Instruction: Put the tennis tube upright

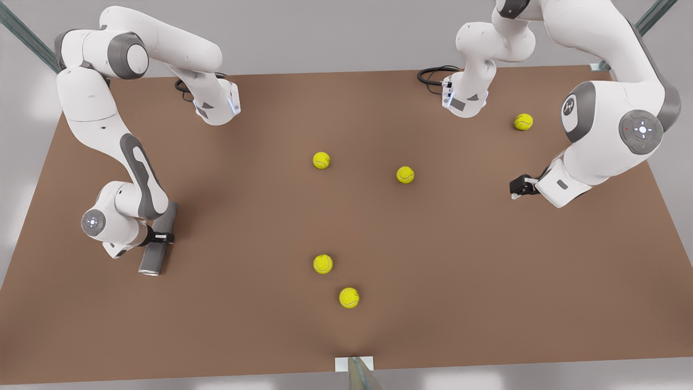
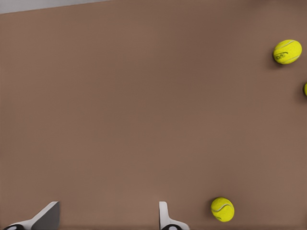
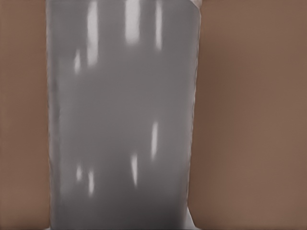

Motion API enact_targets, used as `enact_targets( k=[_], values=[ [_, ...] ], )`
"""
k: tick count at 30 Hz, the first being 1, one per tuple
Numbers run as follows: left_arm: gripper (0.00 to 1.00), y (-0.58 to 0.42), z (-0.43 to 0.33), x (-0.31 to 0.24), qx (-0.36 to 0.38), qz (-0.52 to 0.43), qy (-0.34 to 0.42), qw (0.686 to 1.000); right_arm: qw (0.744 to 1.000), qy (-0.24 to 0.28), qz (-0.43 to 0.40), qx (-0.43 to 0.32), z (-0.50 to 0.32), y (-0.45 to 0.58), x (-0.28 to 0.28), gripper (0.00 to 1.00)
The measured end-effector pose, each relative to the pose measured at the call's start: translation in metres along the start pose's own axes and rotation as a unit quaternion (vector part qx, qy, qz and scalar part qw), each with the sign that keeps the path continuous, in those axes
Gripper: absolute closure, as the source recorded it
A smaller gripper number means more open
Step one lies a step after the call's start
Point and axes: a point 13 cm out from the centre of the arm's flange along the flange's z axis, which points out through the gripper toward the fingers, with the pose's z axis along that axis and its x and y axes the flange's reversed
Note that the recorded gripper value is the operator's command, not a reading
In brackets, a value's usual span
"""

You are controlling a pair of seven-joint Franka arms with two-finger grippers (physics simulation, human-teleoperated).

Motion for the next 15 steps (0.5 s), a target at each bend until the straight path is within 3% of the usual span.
enact_targets(
  k=[8, 15],
  values=[
    [0.0, -0.001, 0.001, 0.0, 0.0, 0.0, 0.001, 1.0, 1.0, -0.012, -0.013, -0.001, -0.022, 0.011, -0.016, 0.28],
    [0.0, 0.0, 0.001, 0.0, -0.001, 0.0, 0.001, 1.0, 0.995, -0.043, -0.091, -0.003, -0.087, 0.095, -0.056, 0.28]
  ],
)
